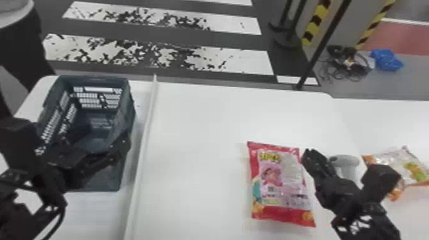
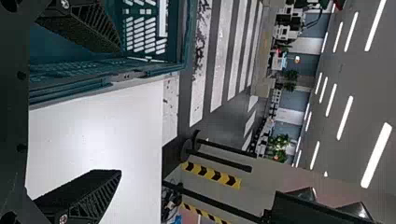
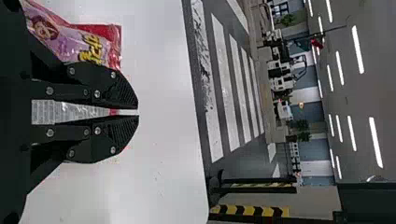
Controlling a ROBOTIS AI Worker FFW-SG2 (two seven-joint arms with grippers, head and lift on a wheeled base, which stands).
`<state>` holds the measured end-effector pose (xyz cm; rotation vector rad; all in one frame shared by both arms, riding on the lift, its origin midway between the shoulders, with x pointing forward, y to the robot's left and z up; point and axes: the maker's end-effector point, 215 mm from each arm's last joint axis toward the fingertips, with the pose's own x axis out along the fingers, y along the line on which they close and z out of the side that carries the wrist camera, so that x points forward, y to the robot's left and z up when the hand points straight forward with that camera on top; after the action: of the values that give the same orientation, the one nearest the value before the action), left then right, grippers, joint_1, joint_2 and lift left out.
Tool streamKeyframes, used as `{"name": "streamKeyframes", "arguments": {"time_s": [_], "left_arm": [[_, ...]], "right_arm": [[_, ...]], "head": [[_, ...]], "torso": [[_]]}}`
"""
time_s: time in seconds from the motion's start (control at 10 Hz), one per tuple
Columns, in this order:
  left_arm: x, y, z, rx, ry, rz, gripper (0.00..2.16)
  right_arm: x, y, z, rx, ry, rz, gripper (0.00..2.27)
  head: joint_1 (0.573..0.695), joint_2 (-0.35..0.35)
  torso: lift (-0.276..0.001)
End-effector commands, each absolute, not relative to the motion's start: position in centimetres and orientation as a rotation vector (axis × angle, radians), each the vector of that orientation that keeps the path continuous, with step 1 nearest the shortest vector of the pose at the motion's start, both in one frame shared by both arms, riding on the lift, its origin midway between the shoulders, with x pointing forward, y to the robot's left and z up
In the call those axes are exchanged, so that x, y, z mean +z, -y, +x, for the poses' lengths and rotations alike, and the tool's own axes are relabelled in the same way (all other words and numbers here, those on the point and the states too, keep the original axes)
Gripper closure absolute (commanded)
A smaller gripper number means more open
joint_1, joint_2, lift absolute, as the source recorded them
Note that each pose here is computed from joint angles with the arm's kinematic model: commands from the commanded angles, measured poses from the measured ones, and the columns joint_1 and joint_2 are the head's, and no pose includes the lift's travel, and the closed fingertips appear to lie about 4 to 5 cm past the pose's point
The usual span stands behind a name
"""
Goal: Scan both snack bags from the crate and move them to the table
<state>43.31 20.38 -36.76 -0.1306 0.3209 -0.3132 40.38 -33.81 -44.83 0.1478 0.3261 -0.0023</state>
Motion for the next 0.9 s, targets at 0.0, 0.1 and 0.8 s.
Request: {"name": "streamKeyframes", "arguments": {"time_s": [0.0,0.1,0.8], "left_arm": [[-36.3,-20.4,43.4,-0.315,-0.313,-0.127,0.07],[-36.2,-20.4,43.4,-0.314,-0.311,-0.132,0.07],[-36.3,-21.3,43.4,-0.307,-0.310,-0.144,0.07]], "right_arm": [[-41.8,38.4,39.0,-0.050,-0.310,0.095,0.00],[-41.1,40.9,37.7,-0.054,-0.311,0.072,0.05],[-48.9,45.0,35.6,-0.025,-0.497,0.092,0.08]], "head": [[0.695,-0.173],[0.695,-0.214],[0.695,-0.342]], "torso": [[-0.087],[-0.087],[-0.087]]}}
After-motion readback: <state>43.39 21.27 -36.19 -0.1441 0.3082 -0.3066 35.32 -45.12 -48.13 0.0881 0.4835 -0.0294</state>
